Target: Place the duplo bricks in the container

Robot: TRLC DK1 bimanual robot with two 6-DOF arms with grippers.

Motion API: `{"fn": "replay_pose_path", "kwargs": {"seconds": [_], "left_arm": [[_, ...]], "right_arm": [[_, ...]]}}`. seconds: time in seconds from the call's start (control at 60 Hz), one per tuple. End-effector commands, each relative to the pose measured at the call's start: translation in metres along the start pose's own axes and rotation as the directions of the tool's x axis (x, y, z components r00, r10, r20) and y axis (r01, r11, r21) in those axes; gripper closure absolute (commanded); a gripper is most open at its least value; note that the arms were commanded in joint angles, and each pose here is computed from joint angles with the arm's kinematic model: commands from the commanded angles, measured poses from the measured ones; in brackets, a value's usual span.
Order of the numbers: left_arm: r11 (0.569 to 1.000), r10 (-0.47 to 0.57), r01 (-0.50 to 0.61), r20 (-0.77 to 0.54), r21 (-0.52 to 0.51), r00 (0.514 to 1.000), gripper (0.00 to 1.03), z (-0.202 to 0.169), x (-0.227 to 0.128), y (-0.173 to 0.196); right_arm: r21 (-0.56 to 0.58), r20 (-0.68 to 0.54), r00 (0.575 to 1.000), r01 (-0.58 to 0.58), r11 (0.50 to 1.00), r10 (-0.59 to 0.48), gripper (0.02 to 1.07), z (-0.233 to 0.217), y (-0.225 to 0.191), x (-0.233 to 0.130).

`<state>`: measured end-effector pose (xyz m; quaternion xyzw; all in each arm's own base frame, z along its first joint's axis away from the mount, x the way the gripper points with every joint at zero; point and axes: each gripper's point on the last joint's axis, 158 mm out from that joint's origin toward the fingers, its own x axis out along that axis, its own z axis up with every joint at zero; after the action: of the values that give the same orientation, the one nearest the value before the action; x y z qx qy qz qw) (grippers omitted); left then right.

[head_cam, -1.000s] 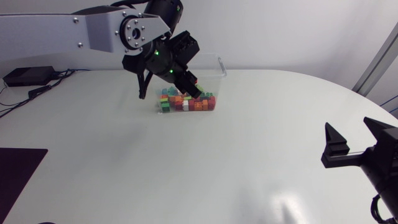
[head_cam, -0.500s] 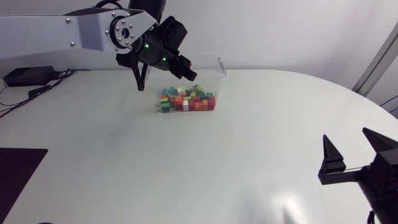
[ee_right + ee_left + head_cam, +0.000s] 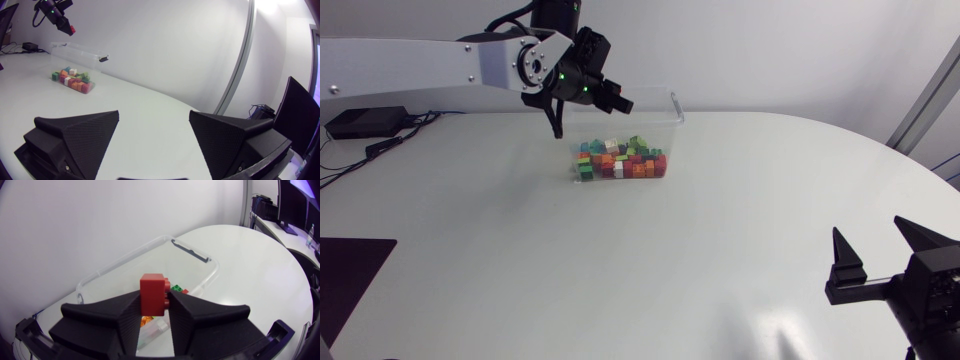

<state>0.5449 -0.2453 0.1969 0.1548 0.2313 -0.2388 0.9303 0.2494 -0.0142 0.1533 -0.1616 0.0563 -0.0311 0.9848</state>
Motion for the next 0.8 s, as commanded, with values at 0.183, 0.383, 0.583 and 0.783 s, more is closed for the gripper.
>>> {"fn": "replay_pose_path", "kwargs": {"seconds": [0.183,0.383,0.583,0.783], "left_arm": [[0.998,0.033,-0.032,0.034,-0.051,0.999,0.75,0.032,0.034,0.030],[0.997,0.033,-0.034,-0.010,-0.065,0.999,0.71,0.024,0.056,0.038],[0.996,0.021,-0.030,-0.114,-0.079,0.993,0.03,-0.001,0.066,0.044],[0.994,0.034,-0.044,-0.101,-0.102,0.994,0.03,0.008,0.029,0.065]], "right_arm": [[-0.011,-0.017,1.000,-0.011,1.000,0.011,0.06,-0.009,0.005,0.001],[0.007,-0.011,1.000,-0.023,1.000,0.023,0.06,-0.007,0.008,0.001],[0.019,-0.013,0.999,-0.032,0.999,0.032,0.06,-0.008,0.010,0.001],[0.000,-0.016,0.999,-0.039,0.999,0.039,0.06,-0.008,0.012,0.001]]}}
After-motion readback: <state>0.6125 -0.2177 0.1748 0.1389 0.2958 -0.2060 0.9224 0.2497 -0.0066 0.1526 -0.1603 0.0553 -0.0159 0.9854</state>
